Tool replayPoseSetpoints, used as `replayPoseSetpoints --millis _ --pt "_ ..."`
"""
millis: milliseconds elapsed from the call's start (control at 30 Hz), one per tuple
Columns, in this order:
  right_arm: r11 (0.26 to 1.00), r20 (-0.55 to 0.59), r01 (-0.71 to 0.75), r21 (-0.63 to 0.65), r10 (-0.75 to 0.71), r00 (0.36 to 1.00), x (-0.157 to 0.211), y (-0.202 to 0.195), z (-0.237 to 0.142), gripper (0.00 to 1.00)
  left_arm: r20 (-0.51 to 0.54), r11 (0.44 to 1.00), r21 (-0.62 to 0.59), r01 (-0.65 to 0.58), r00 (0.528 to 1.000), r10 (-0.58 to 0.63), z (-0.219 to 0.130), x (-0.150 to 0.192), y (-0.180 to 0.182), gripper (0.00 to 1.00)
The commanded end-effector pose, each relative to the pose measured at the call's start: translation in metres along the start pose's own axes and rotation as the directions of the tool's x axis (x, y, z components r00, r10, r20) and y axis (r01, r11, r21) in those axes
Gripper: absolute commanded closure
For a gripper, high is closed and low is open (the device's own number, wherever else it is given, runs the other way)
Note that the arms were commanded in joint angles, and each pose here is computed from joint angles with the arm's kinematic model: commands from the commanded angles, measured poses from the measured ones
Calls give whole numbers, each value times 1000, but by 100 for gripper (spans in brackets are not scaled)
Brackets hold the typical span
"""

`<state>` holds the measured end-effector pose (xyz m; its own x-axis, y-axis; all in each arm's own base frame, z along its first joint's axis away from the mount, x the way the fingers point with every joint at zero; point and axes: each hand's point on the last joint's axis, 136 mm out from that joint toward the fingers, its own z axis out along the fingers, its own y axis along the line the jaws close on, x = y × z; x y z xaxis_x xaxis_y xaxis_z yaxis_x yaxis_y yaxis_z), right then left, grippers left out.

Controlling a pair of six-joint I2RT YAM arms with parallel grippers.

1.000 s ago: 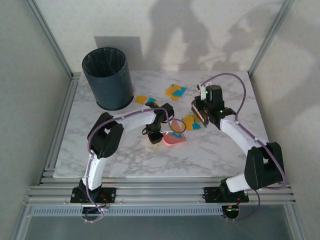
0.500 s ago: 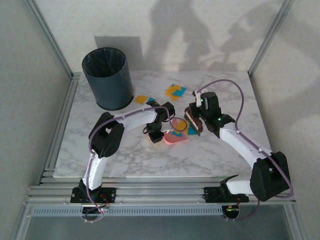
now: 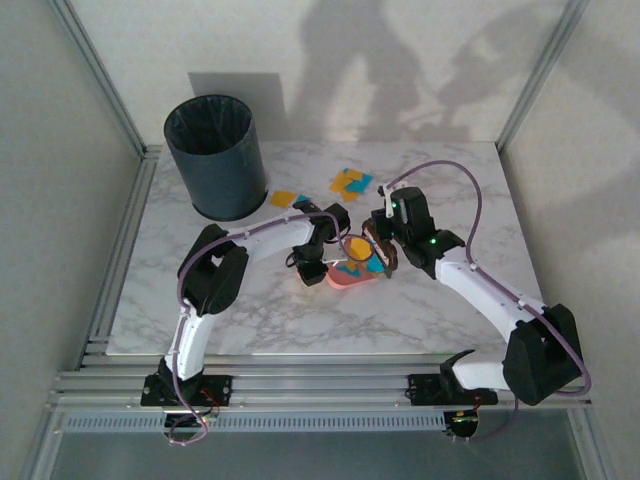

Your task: Sweep away the paper scraps from the table

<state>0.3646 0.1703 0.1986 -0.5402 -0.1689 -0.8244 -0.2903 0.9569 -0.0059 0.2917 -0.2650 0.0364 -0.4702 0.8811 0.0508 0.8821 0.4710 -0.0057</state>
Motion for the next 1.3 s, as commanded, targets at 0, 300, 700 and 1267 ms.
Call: replayPoseSetpoints --millis 0,300,700,1267 --pt "998 65 -45 33 43 997 -28 -4 -17 100 -71 1000 6 20 997 -20 5 13 1 100" --pt "988 75 -67 137 57 996 -35 -21 -25 100 -68 1000 2 20 998 -20 3 15 1 100" --pt "961 86 -120 249 102 991 -39 -41 -33 100 -59 1000 -6 22 998 -22 -6 28 -3 100" --pt "948 -29 -58 312 70 997 -14 -46 -11 100 -36 1000 0 10 999 -10 -19 43 -10 100"
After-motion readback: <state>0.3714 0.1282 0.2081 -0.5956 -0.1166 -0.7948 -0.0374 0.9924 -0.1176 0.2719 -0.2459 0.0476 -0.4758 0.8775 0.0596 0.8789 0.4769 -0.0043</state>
